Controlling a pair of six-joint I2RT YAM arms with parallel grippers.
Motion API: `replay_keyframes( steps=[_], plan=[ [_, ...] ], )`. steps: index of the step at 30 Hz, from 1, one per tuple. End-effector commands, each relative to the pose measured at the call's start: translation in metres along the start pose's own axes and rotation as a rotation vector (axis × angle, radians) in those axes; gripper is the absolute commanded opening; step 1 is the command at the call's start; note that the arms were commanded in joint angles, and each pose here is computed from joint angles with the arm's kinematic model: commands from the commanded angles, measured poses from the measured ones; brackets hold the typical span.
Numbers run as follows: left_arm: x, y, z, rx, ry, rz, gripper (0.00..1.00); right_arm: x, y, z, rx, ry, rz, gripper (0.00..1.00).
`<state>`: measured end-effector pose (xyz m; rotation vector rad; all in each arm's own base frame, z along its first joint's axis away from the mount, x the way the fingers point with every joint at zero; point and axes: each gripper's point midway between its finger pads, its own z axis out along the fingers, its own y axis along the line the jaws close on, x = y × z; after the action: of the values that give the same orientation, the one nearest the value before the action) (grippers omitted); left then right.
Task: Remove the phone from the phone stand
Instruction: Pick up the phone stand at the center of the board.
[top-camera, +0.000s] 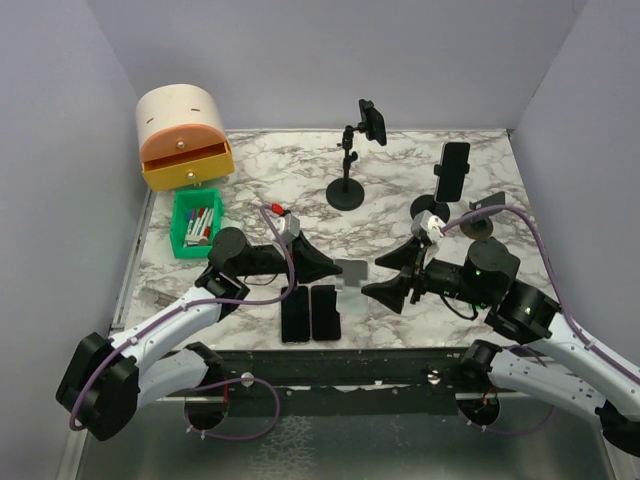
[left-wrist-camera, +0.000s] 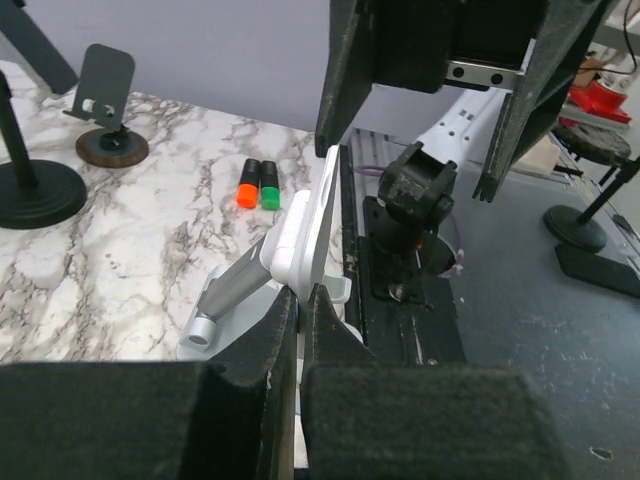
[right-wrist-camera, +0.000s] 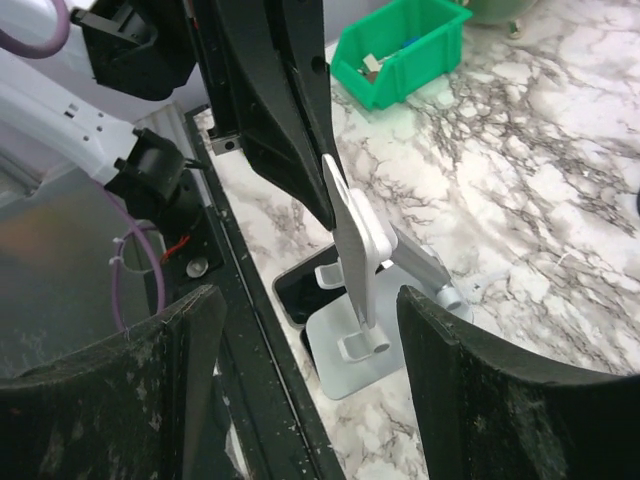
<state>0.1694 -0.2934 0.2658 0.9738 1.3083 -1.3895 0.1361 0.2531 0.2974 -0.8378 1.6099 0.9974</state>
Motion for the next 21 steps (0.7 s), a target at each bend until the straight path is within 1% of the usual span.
replay_keyframes(
  steps=[1, 4, 6, 12, 17, 19, 21],
  plan=[
    [-0.01, -0.024, 0.002, 0.102, -0.034, 0.105, 0.0, 0.001, 0.018, -0.001, -0.103, -0.005, 0.008, 0.72],
    [-0.01, -0.029, 0.002, 0.114, -0.041, 0.114, 0.0, 0.002, 0.015, 0.001, -0.082, -0.006, 0.026, 0.62],
    [-0.01, -0.032, 0.002, 0.121, -0.046, 0.122, 0.0, 0.004, 0.011, 0.004, -0.062, -0.002, 0.036, 0.58],
    [-0.009, -0.041, 0.003, 0.148, -0.051, 0.131, 0.0, 0.013, 0.001, 0.009, -0.019, 0.014, 0.06, 0.57],
    [-0.008, -0.045, 0.003, 0.161, -0.049, 0.135, 0.0, 0.006, -0.002, 0.009, 0.003, -0.016, 0.056, 0.62],
    [-0.008, -0.046, 0.003, 0.167, -0.049, 0.135, 0.0, 0.005, -0.002, 0.01, 0.006, -0.018, 0.059, 0.61],
    [-0.007, -0.047, 0.004, 0.171, -0.048, 0.135, 0.0, 0.006, -0.002, 0.013, -0.001, -0.007, 0.064, 0.57]
  ],
)
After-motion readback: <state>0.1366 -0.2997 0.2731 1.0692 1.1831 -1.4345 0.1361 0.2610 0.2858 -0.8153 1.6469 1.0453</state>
